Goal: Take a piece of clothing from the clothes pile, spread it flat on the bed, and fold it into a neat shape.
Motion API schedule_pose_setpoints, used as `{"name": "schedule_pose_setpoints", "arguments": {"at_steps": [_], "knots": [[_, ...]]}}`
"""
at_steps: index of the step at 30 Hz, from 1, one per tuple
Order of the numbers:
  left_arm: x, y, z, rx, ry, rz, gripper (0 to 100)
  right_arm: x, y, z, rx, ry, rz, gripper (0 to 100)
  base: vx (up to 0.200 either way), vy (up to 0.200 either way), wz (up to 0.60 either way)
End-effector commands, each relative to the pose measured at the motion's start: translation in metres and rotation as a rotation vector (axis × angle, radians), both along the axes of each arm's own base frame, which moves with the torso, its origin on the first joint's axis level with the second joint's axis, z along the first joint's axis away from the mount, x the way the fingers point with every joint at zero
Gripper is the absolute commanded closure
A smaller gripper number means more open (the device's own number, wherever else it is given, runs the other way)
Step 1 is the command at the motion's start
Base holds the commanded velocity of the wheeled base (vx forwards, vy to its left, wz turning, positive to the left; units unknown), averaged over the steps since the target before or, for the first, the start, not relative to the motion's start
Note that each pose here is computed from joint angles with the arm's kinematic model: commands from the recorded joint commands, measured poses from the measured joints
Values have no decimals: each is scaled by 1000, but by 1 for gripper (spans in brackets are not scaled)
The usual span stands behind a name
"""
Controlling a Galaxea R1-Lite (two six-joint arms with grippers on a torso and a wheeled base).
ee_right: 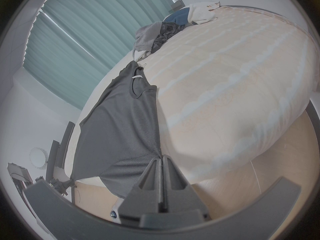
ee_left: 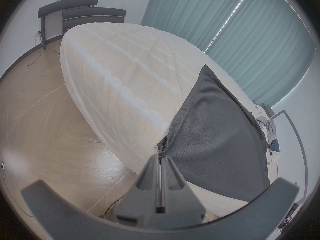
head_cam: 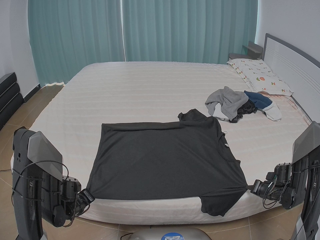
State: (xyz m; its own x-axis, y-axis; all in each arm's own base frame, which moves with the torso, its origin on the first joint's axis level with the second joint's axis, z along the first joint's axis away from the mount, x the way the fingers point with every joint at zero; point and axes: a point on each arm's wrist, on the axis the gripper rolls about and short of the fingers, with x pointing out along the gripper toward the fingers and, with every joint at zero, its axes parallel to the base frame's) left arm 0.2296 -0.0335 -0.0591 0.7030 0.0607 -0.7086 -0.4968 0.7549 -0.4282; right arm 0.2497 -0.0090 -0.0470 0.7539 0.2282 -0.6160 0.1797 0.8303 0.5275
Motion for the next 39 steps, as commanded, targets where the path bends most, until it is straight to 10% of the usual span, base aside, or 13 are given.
{"name": "schedule_pose_setpoints", "arguments": {"at_steps": [1, 13, 21, 22, 39], "knots": [[4, -1, 4, -1, -32, 3, 100, 15, -4, 3, 1, -72, -19, 100, 0, 0, 0], [27, -4, 19, -90, -167, 54, 100, 55, 1, 22, 35, -244, -26, 100, 0, 0, 0], [34, -5, 11, -88, -167, 57, 100, 64, 3, -8, 43, -189, -9, 100, 0, 0, 0], [37, -6, 8, -84, -168, 57, 100, 68, 2, -15, 42, -187, -9, 0, 0, 0, 0], [36, -5, 8, -91, -162, 57, 100, 36, -13, 19, 127, -188, 62, 0, 0, 0, 0]]}}
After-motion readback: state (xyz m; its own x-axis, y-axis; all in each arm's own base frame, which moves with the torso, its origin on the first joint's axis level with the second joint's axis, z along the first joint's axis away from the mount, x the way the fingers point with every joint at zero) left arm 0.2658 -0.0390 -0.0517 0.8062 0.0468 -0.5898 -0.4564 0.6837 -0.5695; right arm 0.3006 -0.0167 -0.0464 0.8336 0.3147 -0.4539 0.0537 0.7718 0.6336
